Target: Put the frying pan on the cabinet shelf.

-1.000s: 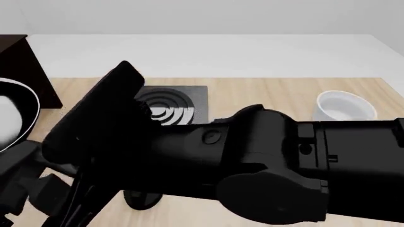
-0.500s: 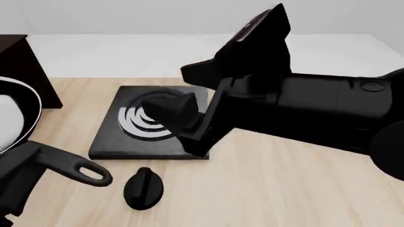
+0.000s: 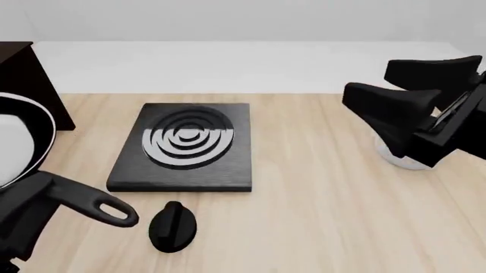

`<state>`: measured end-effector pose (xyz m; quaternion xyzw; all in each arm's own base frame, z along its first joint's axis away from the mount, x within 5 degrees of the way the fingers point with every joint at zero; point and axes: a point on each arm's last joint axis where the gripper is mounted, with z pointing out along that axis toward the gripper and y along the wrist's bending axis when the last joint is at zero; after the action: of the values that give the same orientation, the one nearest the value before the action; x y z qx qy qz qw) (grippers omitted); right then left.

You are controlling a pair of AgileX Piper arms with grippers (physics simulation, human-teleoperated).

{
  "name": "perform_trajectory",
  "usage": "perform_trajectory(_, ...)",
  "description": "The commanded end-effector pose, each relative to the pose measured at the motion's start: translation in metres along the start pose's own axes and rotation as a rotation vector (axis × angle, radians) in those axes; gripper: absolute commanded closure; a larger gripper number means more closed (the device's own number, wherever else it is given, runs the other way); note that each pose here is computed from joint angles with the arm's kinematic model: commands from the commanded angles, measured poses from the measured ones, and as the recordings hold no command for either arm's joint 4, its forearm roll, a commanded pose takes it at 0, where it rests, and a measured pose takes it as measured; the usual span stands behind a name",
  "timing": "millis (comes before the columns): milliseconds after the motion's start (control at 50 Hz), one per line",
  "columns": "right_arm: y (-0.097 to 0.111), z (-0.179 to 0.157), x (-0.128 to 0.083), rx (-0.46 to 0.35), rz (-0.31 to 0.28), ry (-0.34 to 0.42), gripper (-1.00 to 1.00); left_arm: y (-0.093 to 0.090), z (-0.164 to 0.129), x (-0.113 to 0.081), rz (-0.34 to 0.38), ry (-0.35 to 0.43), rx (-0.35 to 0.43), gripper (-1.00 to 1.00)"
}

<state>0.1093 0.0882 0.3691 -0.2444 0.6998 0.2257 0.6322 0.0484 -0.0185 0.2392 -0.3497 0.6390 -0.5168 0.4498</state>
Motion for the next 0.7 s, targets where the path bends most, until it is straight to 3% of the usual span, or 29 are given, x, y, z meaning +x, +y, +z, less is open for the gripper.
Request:
perform_trajectory(20, -0.014, -0.046, 0.016, 0.150, 0.042, -0.042, -1.00, -0.014, 0.000, -0.005, 0.090, -0.034, 0.034, 1.00)
perform_trajectory(120, -0.014, -0.049, 0.020, 0.153, 0.045, -0.039, -1.00, -0.021, 0.002, -0.007, 0.089, -0.047, 0.044, 1.00)
perform_trajectory(240, -0.016, -0.062, 0.009, 0.205, 0.044, -0.070, -1.00, -0.027, 0.014, -0.012, 0.089, -0.089, 0.046, 1.00)
perform_trajectory(320, -0.017, -0.066, 0.009, 0.218, 0.045, -0.070, -1.00, -0.040, 0.025, -0.017, 0.133, -0.112, 0.039, 1.00)
perform_trajectory(700, -0.016, -0.060, 0.017, 0.199, 0.059, -0.053, -1.00, -0.077, 0.079, -0.043, 0.098, -0.205, 0.063, 1.00)
